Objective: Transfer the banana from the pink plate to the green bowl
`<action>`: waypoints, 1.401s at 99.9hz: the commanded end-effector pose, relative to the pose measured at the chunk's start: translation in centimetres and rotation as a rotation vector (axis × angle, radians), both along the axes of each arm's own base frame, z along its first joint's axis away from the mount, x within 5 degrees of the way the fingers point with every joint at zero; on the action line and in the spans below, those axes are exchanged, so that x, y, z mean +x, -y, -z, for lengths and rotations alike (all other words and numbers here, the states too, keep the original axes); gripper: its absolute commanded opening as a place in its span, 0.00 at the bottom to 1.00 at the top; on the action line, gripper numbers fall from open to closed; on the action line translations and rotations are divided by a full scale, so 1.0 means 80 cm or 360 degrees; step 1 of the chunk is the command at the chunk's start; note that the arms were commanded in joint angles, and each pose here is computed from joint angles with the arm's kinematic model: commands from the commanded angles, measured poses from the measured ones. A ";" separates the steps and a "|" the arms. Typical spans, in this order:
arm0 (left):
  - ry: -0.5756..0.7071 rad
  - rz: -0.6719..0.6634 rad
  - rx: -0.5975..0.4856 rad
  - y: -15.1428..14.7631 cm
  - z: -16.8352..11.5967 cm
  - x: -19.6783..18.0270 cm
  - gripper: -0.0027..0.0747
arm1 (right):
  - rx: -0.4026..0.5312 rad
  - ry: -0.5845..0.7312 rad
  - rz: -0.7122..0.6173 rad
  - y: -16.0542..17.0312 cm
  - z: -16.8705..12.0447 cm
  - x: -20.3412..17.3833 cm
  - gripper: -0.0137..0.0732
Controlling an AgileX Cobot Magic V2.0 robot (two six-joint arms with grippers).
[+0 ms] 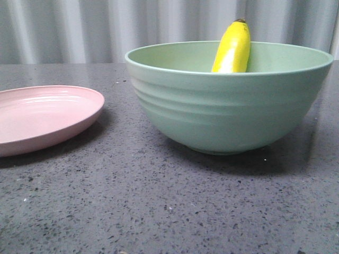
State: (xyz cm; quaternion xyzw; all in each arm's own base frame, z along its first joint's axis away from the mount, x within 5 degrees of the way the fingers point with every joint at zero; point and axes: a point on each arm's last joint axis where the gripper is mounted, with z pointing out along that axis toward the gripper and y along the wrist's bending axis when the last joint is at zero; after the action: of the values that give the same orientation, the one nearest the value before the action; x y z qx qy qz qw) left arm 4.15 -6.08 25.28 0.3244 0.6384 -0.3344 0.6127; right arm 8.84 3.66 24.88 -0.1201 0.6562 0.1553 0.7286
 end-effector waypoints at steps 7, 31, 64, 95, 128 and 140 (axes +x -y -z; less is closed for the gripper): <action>0.0197 -0.0092 -0.0195 -0.003 -0.021 0.004 0.01 | 0.0040 0.0171 0.0020 0.001 -0.021 0.000 0.08; 0.0482 -0.0442 -0.0473 -0.021 -0.008 0.015 0.01 | 0.0040 0.0171 0.0020 0.001 -0.021 0.000 0.08; 0.0767 -0.1019 -0.0538 -0.056 -0.003 0.014 0.01 | 0.0040 0.0171 0.0020 0.001 -0.021 0.000 0.08; 0.0767 -0.1452 -0.0330 -0.074 0.011 0.005 0.01 | 0.0040 0.0171 0.0020 0.001 -0.021 0.000 0.08; 0.0046 -0.1498 0.0087 -0.074 0.067 0.016 0.01 | 0.0040 0.0171 0.0020 0.001 -0.021 0.000 0.08; -0.0126 -0.1484 0.0180 -0.074 0.081 0.015 0.01 | 0.0040 0.0171 0.0020 0.001 -0.021 0.000 0.08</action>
State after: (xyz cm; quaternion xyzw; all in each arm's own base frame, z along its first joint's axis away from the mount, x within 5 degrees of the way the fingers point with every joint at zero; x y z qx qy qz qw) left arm 5.52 -0.20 19.25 0.0241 0.7538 0.0000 0.6567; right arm 8.84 3.66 24.93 -0.1196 0.6545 0.1555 0.7301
